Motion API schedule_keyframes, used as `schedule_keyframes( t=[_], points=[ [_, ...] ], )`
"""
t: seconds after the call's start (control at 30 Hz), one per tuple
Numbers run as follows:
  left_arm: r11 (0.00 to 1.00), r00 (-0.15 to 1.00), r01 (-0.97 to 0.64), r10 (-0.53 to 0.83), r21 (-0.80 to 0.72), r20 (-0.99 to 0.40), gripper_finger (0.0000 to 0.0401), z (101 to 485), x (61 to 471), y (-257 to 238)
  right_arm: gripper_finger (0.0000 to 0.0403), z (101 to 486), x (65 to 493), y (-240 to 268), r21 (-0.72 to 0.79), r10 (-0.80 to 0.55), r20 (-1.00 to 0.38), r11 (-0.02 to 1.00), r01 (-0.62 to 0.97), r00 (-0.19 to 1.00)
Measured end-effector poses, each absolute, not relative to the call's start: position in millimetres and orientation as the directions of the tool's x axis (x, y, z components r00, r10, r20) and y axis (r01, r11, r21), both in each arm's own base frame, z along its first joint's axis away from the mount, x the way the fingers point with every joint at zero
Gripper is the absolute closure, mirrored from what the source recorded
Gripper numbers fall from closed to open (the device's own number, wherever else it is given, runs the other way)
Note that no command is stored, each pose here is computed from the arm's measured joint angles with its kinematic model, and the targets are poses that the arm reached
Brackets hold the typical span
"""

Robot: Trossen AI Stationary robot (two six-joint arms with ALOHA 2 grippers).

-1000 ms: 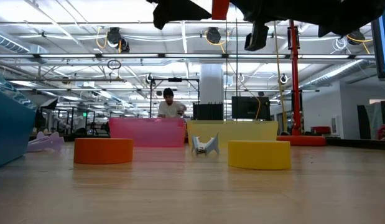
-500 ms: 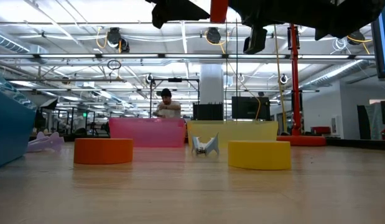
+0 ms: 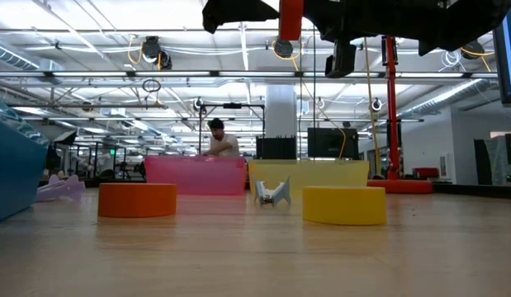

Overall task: Pick and place Stapler, Stapler remover, tape
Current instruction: Put the right orange tape into the red bin

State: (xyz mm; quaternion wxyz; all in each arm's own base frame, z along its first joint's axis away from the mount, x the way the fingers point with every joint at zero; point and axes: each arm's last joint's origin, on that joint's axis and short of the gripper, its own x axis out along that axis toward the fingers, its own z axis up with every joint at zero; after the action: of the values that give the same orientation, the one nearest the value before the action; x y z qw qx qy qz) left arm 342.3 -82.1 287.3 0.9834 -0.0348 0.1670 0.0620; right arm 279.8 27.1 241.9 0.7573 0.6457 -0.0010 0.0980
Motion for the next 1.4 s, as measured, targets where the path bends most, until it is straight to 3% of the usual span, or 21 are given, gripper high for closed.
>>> schedule_keyframes(
  t=[0.67, 0.8, 0.93, 0.97, 1.13, 1.23, 1.3, 1.4],
  points=[
    [0.99, 0.957, -0.073, 0.037, -0.118, -0.287, 0.0168, 277, 360, -78, 0.0373, 242, 280, 26, 0.978, 0.118, 0.131, 0.148, -0.148, 0.984],
    [0.987, 0.953, -0.084, 0.041, -0.134, -0.299, 0.0227, 278, 359, -74, 0.0373, 242, 280, 26, 0.975, 0.118, 0.129, 0.167, -0.147, 0.985],
    [0.986, 0.95, -0.026, -0.028, -0.167, -0.312, 0.0343, 278, 359, -71, 0.0354, 242, 280, 27, 0.974, 0.129, 0.126, 0.171, -0.147, 0.984],
    [0.985, 0.943, -0.019, -0.04, -0.173, -0.329, 0.0363, 277, 359, -71, 0.034, 241, 280, 27, 0.974, 0.133, 0.118, 0.18, -0.141, 0.984],
    [0.976, 0.877, -0.05, -0.058, -0.211, -0.476, 0.0364, 267, 349, -71, 0.0275, 238, 280, 26, 0.974, 0.213, 0.086, 0.185, -0.127, 0.973],
    [0.974, 0.769, -0.117, -0.034, -0.192, -0.639, 0.0364, 257, 333, -69, 0.0252, 235, 280, 25, 0.977, 0.27, 0.059, 0.18, -0.111, 0.961],
    [0.977, 0.648, -0.172, 0.014, -0.128, -0.761, 0.0364, 244, 319, -67, 0.0241, 237, 279, 25, 0.98, 0.293, 0.063, 0.16, -0.114, 0.954],
    [0.956, 0.576, -0.292, 0.153, -0.027, -0.803, 0.0364, 252, 303, -53, 0.0232, 233, 280, 25, 0.983, 0.294, 0.034, 0.161, -0.085, 0.955]
  ],
)
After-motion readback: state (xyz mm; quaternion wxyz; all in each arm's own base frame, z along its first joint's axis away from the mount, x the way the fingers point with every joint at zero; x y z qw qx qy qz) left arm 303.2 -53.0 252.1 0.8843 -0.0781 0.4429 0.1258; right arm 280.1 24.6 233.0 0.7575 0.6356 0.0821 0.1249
